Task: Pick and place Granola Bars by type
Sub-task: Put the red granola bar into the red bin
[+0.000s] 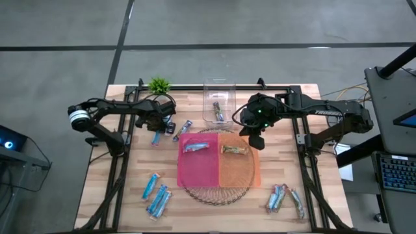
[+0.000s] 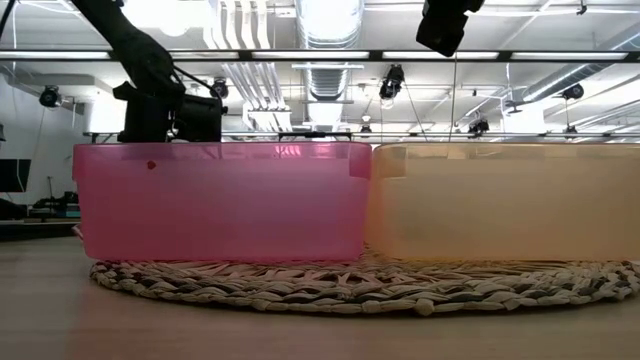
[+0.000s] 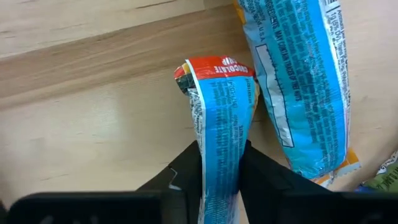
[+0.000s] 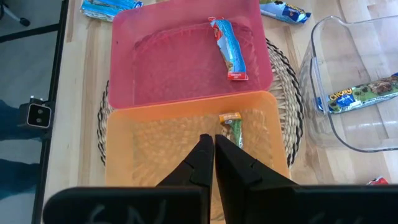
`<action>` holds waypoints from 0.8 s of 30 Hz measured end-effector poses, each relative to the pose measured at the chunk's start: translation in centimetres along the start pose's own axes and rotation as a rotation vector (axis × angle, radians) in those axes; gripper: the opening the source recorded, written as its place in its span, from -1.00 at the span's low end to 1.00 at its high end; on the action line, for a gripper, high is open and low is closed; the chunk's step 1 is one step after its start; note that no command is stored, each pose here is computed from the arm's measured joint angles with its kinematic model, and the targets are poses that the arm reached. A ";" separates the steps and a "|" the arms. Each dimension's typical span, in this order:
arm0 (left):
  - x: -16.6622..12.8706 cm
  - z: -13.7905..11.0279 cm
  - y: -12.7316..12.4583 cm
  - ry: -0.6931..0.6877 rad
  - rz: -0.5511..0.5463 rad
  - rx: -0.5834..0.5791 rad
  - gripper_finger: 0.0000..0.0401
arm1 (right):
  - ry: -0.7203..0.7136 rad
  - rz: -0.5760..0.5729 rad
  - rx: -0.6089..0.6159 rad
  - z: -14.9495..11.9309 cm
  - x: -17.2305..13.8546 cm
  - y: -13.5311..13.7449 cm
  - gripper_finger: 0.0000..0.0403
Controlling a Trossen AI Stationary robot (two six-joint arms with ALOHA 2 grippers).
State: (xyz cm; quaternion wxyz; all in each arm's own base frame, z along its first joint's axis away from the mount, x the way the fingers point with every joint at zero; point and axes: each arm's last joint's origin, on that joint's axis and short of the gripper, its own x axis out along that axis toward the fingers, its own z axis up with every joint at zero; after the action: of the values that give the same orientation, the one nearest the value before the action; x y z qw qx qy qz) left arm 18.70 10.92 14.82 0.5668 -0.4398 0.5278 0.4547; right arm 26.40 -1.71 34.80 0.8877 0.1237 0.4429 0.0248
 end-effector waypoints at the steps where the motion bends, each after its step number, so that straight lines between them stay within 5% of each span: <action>1: 0.0 0.0 0.0 0.001 -0.001 0.000 -0.66 | 0.000 0.000 0.000 0.0 0.0 0.0 -0.96; 24: -1.3 0.5 -0.6 0.012 -0.017 0.046 -0.71 | 0.000 0.000 -0.001 0.0 0.0 0.0 -0.96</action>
State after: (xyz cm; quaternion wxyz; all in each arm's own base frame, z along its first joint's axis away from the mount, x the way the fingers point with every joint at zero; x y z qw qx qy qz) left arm 19.30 11.18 16.17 0.5774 -0.4340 0.5377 0.4349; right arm 26.40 -1.71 34.80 0.8876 0.1234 0.4430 0.0250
